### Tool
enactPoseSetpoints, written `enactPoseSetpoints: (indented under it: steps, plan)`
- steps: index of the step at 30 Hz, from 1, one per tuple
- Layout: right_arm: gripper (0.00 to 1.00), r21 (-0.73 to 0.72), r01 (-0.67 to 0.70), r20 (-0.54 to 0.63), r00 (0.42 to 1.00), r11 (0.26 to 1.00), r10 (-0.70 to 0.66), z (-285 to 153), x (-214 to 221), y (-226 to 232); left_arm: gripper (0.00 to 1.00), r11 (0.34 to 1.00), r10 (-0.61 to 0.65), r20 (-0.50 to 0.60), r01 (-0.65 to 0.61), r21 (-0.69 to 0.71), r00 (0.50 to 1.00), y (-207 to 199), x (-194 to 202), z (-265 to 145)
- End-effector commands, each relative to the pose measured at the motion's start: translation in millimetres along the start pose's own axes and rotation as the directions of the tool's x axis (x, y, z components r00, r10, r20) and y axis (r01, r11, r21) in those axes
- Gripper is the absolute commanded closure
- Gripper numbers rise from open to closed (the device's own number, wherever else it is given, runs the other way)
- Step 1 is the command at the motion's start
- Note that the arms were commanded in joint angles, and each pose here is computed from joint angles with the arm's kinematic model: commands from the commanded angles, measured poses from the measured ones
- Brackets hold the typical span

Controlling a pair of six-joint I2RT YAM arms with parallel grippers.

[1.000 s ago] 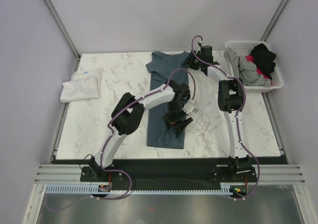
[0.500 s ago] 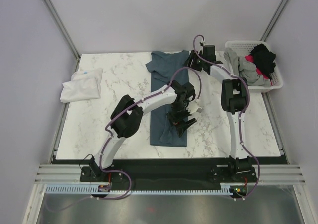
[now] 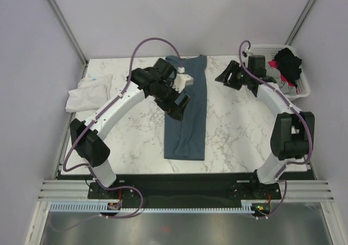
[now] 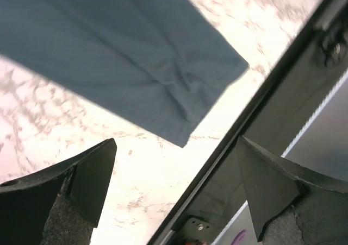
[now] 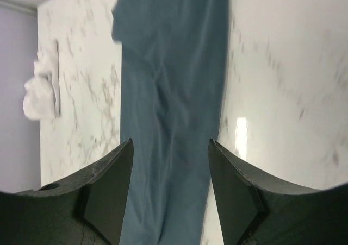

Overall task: Fold and stack the t-shirts
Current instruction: Fold the tshirt

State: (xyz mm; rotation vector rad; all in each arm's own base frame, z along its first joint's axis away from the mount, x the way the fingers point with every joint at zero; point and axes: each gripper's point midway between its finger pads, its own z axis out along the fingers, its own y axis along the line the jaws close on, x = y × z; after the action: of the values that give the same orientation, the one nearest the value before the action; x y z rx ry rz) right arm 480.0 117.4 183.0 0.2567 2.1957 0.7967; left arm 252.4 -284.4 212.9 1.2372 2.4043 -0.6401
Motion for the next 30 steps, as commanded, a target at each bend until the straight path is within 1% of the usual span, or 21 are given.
enactPoseSetpoints:
  steps: [1,2,3,4,5,6,7,8,10,11,12,13,14,15,16,19,23,25,27,28,30]
  plan:
    - [0.35,0.034,-0.169,-0.157,0.972,0.985,0.173,-23.7,75.5,-9.5,0.01,0.954,-0.299,0.093,0.299,0.018,0.950,38.9,-3.4,-15.9]
    - [0.34,0.015,-0.156,-0.139,0.978,0.988,0.156,-38.4,73.9,-0.4,0.02,0.929,-0.371,0.114,0.367,0.054,0.922,40.0,-4.7,-18.4]
    - [0.34,0.022,-0.158,-0.148,0.976,0.987,0.159,-45.7,81.0,-0.7,0.02,0.900,-0.437,0.147,0.432,0.062,0.887,52.1,-2.8,-27.4]
    - [0.34,0.047,-0.172,-0.166,0.970,0.984,0.178,-51.2,96.9,-8.2,0.04,0.866,-0.500,0.164,0.492,0.087,0.851,55.4,-1.4,-30.3]
    - [0.34,0.041,-0.173,-0.149,0.973,0.984,0.177,-62.0,98.8,-4.1,0.06,0.796,-0.604,0.158,0.581,0.166,0.781,47.9,3.0,-28.9]
    - [0.33,0.048,-0.186,-0.152,0.970,0.981,0.191,-66.5,106.1,-5.3,0.07,0.745,-0.665,0.151,0.639,0.192,0.731,51.9,9.9,-28.8]
    - [0.33,0.082,-0.228,-0.176,0.955,0.970,0.239,-70.1,126.2,-15.3,0.07,0.709,-0.702,0.133,0.671,0.219,0.699,48.4,14.6,-24.0]
    - [0.33,0.082,-0.239,-0.170,0.953,0.968,0.250,-76.9,131.7,-14.6,0.07,0.668,-0.739,0.089,0.707,0.232,0.668,40.4,32.7,-13.3]
    - [0.32,0.111,-0.278,-0.207,0.932,0.954,0.296,-86.0,161.2,-23.5,0.07,0.613,-0.786,0.103,0.746,0.260,0.610,40.8,37.8,-2.5]
    - [0.33,0.117,-0.295,-0.236,0.919,0.948,0.315,-89.9,173.8,-25.7,0.09,0.566,-0.820,0.063,0.787,0.246,0.569,36.7,61.2,11.8]
    - [0.33,0.128,-0.309,-0.262,0.906,0.943,0.332,-94.2,187.0,-28.2,0.12,0.528,-0.846,0.079,0.808,0.260,0.528,39.9,61.5,17.8]
    - [0.33,0.155,-0.326,-0.292,0.887,0.933,0.359,-99.3,208.5,-35.9,0.14,0.499,-0.864,0.068,0.830,0.250,0.499,40.3,70.6,25.9]
    - [0.34,0.166,-0.345,-0.316,0.869,0.924,0.381,-103.1,220.8,-38.2,0.21,0.427,-0.902,0.026,0.879,0.215,0.432,38.7,92.6,43.3]
    - [0.34,0.177,-0.353,-0.329,0.859,0.919,0.393,-105.7,230.9,-41.2,0.23,0.406,-0.911,0.015,0.889,0.210,0.412,38.4,99.9,50.4]
    - [0.34,0.206,-0.365,-0.342,0.843,0.908,0.416,-110.4,247.5,-49.2,0.21,0.396,-0.917,0.027,0.898,0.192,0.399,42.5,110.5,60.2]
    - [0.34,0.242,-0.386,-0.350,0.821,0.890,0.451,-114.5,268.4,-58.2,0.18,0.390,-0.920,0.016,0.909,0.144,0.392,44.6,129.5,72.4]
    - [0.36,0.225,-0.417,-0.363,0.803,0.881,0.473,-102.8,271.4,-49.9,0.19,0.364,-0.931,0.017,0.928,0.076,0.364,52.2,153.1,91.1]
    - [0.36,0.234,-0.421,-0.391,0.784,0.876,0.482,-97.7,278.0,-46.7,0.24,0.334,-0.943,0.018,0.940,0.065,0.334,54.4,164.2,103.3]
    - [0.36,0.227,-0.410,-0.416,0.779,0.883,0.469,-92.7,285.2,-39.3,0.27,0.314,-0.949,0.023,0.947,0.060,0.313,55.7,169.7,108.3]
    - [0.36,0.235,-0.409,-0.432,0.768,0.882,0.472,-90.4,291.1,-38.4,0.30,0.292,-0.956,0.024,0.955,0.048,0.291,56.4,175.5,112.6]
    - [0.36,0.233,-0.402,-0.462,0.755,0.885,0.465,-86.6,299.6,-32.3,0.33,0.291,-0.957,0.023,0.956,0.036,0.291,56.5,180.0,114.3]
